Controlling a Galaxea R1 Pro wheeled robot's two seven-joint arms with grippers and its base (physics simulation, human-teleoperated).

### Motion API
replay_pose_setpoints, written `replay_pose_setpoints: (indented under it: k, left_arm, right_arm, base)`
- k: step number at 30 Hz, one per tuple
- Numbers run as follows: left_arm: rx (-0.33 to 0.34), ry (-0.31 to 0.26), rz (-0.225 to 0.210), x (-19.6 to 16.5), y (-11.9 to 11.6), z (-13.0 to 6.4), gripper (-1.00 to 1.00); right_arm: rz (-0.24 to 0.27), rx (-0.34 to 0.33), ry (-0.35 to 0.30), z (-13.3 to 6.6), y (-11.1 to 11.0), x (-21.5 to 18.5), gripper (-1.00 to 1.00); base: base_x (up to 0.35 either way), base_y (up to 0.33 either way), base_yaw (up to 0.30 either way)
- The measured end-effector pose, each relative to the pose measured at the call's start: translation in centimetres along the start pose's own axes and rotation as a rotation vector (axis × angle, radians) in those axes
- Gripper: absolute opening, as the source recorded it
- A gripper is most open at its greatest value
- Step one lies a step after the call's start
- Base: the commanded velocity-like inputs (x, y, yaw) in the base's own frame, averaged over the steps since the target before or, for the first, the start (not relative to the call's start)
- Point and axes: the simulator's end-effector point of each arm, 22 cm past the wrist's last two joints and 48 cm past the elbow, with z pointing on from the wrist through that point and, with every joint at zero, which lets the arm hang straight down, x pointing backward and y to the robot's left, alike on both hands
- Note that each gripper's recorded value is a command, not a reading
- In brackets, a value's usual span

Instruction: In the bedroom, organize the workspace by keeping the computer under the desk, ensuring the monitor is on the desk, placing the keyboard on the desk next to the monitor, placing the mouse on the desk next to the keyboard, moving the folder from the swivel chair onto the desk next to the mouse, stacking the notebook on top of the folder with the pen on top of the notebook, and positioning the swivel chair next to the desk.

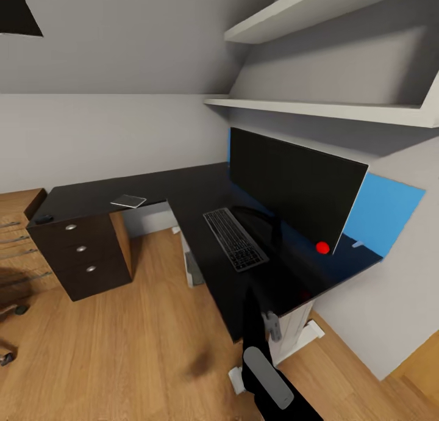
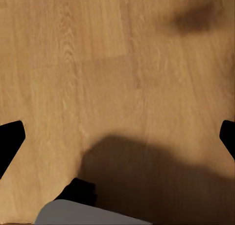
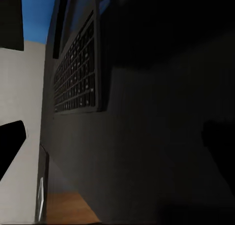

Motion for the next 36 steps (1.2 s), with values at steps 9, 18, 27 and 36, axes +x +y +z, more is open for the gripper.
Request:
replay_pose_setpoints:
  k: [9,18,27,36]
  left_arm:
    - [-0.008,-0.011,-0.011,-0.3,0.4,0.1,1.0]
    - [-0.007,-0.013,-0.012,-0.3,0.3,0.1,1.0]
    - [-0.006,-0.013,-0.011,-0.3,0.3,0.0,1.0]
    - [-0.002,-0.02,-0.012,-0.5,0.1,0.0,1.0]
  right_arm:
    - [-0.035,-0.106,0.001,-0.1,0.9,0.2,1.0]
    - [-0.113,-0.069,-0.124,-0.4,-1.9,-2.0,1.0]
    - [-0.165,-0.115,-0.013,-0.6,-0.8,1.3,1.0]
    - [-0.163,-0.106,-0.009,-0.7,-1.1,1.4,1.0]
  base:
    - [-0.035,0.023,0.055]
    - [-0.002,0.001,0.202]
    - [0.0,0.0,0.219]
    - [0.0,0.0,0.278]
